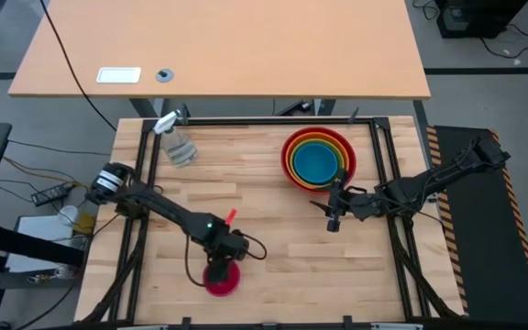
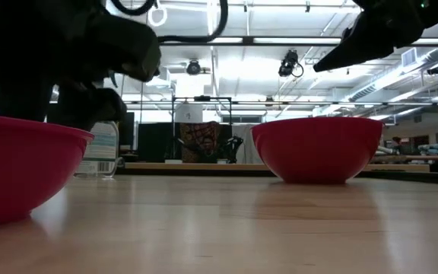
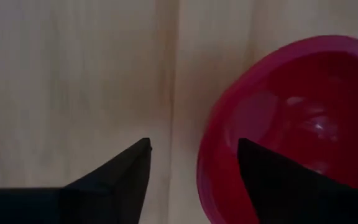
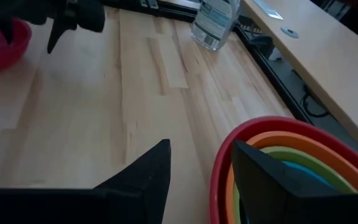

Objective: Nest bowls inside each other
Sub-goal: Stack the red bowl on top of the blue bowl

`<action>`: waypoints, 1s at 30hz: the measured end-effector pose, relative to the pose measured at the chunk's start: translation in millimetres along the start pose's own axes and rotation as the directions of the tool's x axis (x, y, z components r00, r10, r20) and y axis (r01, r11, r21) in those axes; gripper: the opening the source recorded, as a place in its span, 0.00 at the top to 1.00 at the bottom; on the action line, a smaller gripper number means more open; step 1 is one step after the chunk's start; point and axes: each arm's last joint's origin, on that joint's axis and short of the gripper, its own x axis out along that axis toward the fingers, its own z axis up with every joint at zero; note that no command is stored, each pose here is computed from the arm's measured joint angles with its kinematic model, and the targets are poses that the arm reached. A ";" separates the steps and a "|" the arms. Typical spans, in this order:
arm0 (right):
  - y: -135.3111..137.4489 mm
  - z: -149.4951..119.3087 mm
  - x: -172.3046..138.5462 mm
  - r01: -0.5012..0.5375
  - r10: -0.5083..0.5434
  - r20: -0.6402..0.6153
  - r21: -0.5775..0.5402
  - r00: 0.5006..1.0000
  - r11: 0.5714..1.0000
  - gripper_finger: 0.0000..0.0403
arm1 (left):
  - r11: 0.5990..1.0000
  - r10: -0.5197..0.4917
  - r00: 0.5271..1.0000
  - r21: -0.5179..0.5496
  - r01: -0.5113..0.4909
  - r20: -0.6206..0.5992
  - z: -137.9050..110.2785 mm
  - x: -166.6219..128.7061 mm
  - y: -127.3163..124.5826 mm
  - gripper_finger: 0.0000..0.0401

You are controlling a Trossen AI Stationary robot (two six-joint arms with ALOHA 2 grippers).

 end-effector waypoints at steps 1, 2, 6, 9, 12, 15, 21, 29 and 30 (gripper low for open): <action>0.0 0.3 -0.1 0.000 0.000 0.003 -0.001 1.000 1.000 0.56 | 1.000 0.001 1.000 -0.002 -0.001 -0.003 0.8 2.0 0.6 0.43; 0.0 1.1 -0.1 0.000 0.000 0.009 0.003 1.000 1.000 0.56 | 1.000 0.003 1.000 -0.003 -0.003 -0.010 0.7 3.2 1.1 0.46; -0.2 1.1 -0.1 0.001 -0.001 0.009 -0.001 1.000 1.000 0.56 | 1.000 -0.010 1.000 -0.015 0.009 -0.022 2.3 3.6 4.7 0.67; -0.6 0.9 -0.6 0.000 0.000 0.008 0.001 1.000 1.000 0.56 | 0.999 -0.002 1.000 -0.038 0.001 -0.029 4.3 2.9 11.1 0.90; -0.8 8.1 -5.0 -0.008 0.008 0.014 0.032 1.000 0.999 0.56 | 0.997 0.004 1.000 -0.073 -0.006 -0.015 9.1 -0.1 21.1 0.96; 2.5 19.5 -12.8 -0.039 0.037 0.041 0.046 0.998 0.998 0.56 | 0.995 0.020 0.998 -0.094 -0.014 0.060 20.6 -7.0 37.9 0.96; 2.6 18.2 -20.0 0.046 -0.046 0.029 0.004 0.999 0.999 0.56 | 0.975 0.045 0.939 -0.221 0.033 0.340 58.2 -34.9 105.7 0.96; -0.7 -0.7 -25.0 0.033 -0.018 -0.130 0.114 0.991 0.993 0.56 | 0.961 0.079 0.705 -0.241 0.133 0.705 93.8 -97.9 172.3 0.96; -0.2 -2.3 -25.3 0.021 -0.002 -0.147 0.130 0.989 0.991 0.56 | 0.962 0.087 0.683 -0.239 0.130 0.725 97.7 -107.1 177.0 0.96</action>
